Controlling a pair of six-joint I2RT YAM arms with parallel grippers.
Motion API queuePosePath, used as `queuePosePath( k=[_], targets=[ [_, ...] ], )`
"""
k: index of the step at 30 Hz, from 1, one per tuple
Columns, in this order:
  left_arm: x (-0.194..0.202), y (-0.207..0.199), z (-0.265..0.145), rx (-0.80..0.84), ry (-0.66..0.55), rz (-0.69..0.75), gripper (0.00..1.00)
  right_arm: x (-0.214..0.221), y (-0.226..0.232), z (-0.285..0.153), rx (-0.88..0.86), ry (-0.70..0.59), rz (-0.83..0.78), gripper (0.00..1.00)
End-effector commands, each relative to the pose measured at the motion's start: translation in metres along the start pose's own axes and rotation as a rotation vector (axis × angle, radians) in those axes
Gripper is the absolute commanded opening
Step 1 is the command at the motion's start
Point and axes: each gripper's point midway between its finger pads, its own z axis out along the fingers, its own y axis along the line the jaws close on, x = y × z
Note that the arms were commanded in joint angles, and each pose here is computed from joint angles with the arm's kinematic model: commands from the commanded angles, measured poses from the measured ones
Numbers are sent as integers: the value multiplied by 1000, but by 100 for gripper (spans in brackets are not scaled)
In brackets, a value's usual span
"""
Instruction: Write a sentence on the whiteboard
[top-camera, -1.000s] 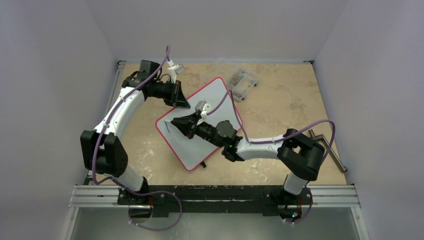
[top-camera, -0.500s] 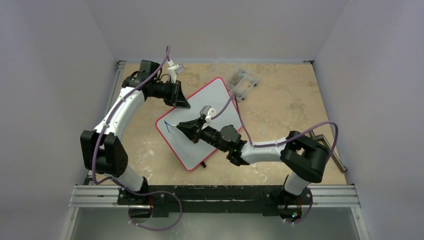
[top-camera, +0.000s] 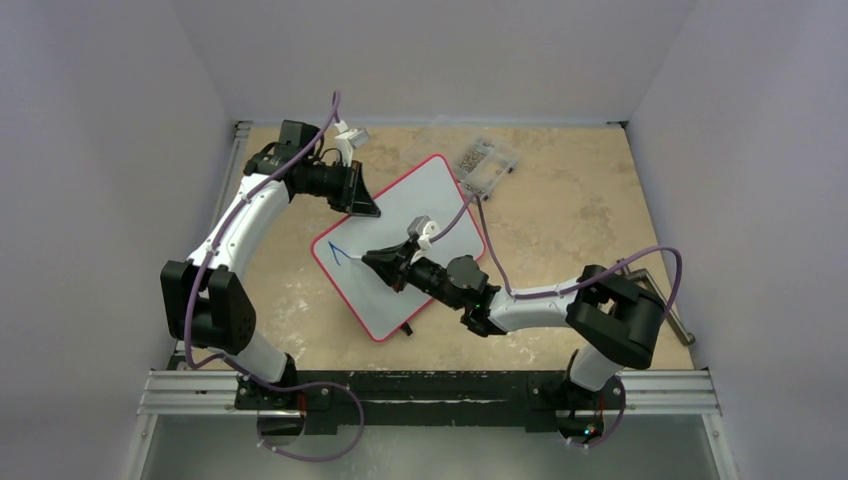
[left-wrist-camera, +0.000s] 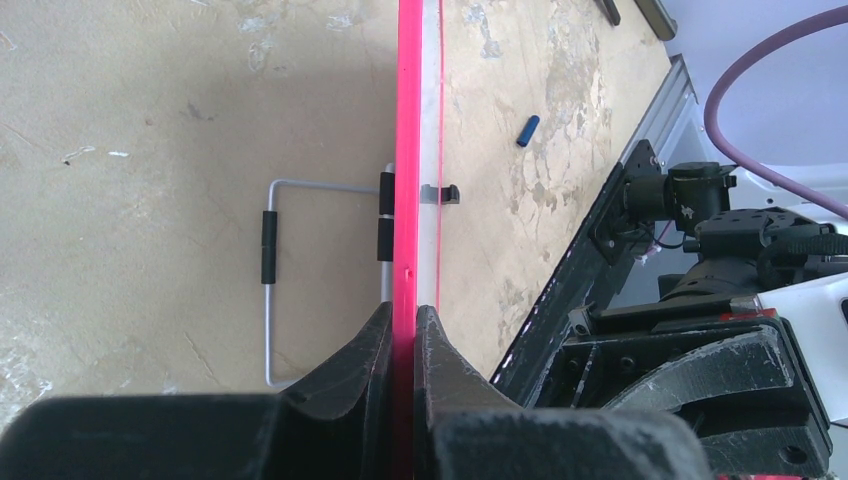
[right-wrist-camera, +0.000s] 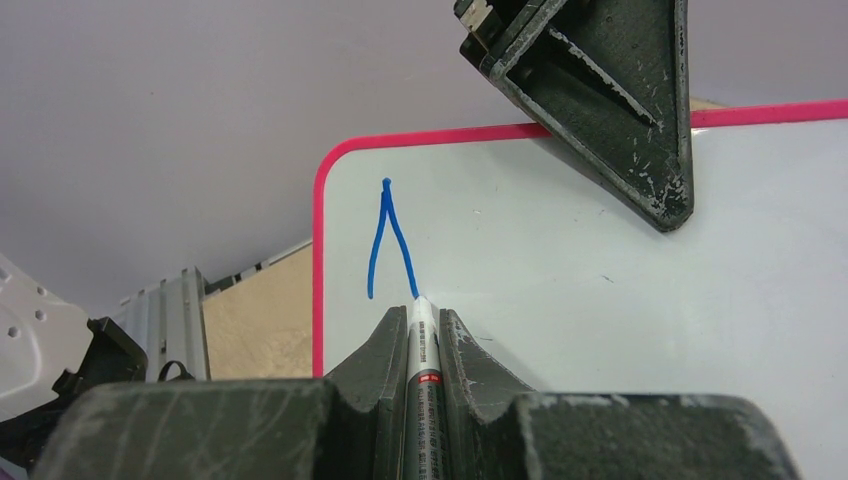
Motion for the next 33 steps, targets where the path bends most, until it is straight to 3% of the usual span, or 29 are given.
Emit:
queuePosePath(
  k=[1, 22, 33],
  targets=[
    [-1, -2, -3, -48, 6, 59, 0, -16, -4, 11, 38, -38, -9, 0],
    [-1, -3, -3, -49, 8, 59, 0, -41, -3, 47, 58, -77, -68, 0],
    [-1, -3, -3, -52, 7, 60, 0, -28, -9, 35, 76, -47, -66, 0]
  ],
)
